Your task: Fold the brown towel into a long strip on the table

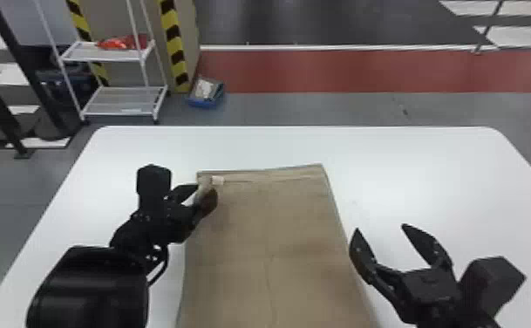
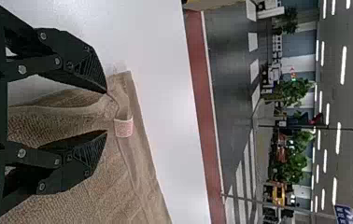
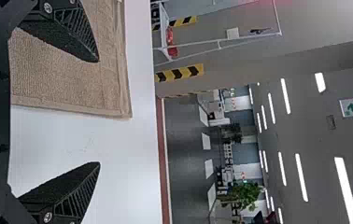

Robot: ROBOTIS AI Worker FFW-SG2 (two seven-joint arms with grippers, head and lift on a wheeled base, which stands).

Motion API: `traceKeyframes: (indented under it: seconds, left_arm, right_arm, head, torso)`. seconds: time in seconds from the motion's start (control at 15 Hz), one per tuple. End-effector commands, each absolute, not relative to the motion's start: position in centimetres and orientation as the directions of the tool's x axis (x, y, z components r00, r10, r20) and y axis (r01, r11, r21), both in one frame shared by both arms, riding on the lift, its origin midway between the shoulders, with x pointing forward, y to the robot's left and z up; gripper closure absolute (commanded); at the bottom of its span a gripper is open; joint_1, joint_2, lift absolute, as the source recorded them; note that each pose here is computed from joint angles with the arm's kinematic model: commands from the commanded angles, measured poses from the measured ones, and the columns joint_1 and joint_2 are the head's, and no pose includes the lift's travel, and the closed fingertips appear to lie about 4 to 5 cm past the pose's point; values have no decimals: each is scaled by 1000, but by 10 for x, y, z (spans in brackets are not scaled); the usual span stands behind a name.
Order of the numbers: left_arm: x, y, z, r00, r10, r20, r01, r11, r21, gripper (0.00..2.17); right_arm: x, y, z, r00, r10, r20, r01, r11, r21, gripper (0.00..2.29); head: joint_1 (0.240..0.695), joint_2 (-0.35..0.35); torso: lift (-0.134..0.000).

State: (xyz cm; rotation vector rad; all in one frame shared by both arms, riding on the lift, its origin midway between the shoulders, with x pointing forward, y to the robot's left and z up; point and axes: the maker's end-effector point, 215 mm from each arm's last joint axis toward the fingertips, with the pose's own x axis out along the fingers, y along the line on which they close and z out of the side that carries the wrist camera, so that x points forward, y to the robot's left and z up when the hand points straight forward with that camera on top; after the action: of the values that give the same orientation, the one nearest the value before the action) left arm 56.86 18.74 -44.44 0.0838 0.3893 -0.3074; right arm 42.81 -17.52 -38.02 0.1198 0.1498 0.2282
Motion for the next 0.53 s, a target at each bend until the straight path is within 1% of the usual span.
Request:
traceKeyframes:
  seconds: [0.0,0.07,0.13,0.27,0.33,0.4,0.47]
  left_arm:
    - [561,172,-436,864,-340,-371,369,929,7,910]
    - [560,169,-439,858,-343,-382,376,927,13,1389]
    - [559,169,-441,856,-336,-393,375,927,25,1531]
    - [555,166,-444,853,-337,-398,378,925,28,1534]
    - [555,167,-436,860,-337,-383,378,925,34,1538]
    - [548,161,-432,858,-342,-382,383,923,34,1784]
    - [540,159,-420,861,-342,-377,382,924,35,1973]
  right_arm:
    - [428,-174,-380,962,236,-136,-217,967,136,93]
    - [428,-173,-380,962,237,-136,-219,966,137,93]
    - [428,-173,-379,962,237,-135,-219,966,137,93]
    - [428,-174,-379,962,236,-135,-218,967,136,93]
    - [428,-174,-379,962,236,-135,-218,967,136,93]
    - [428,-174,-379,962,236,-135,-218,967,136,93]
    - [427,-174,-380,962,236,-136,-217,967,136,93]
  head:
    - [695,16]
    - [695,12]
    - [695,4]
    - [695,-3]
    - [695,-4]
    - [695,-5]
    - [695,-6]
  torso:
    - [-123]
    - [-123]
    - [-123]
    - [-123]
    - [-123]
    - [-123]
    - [-123]
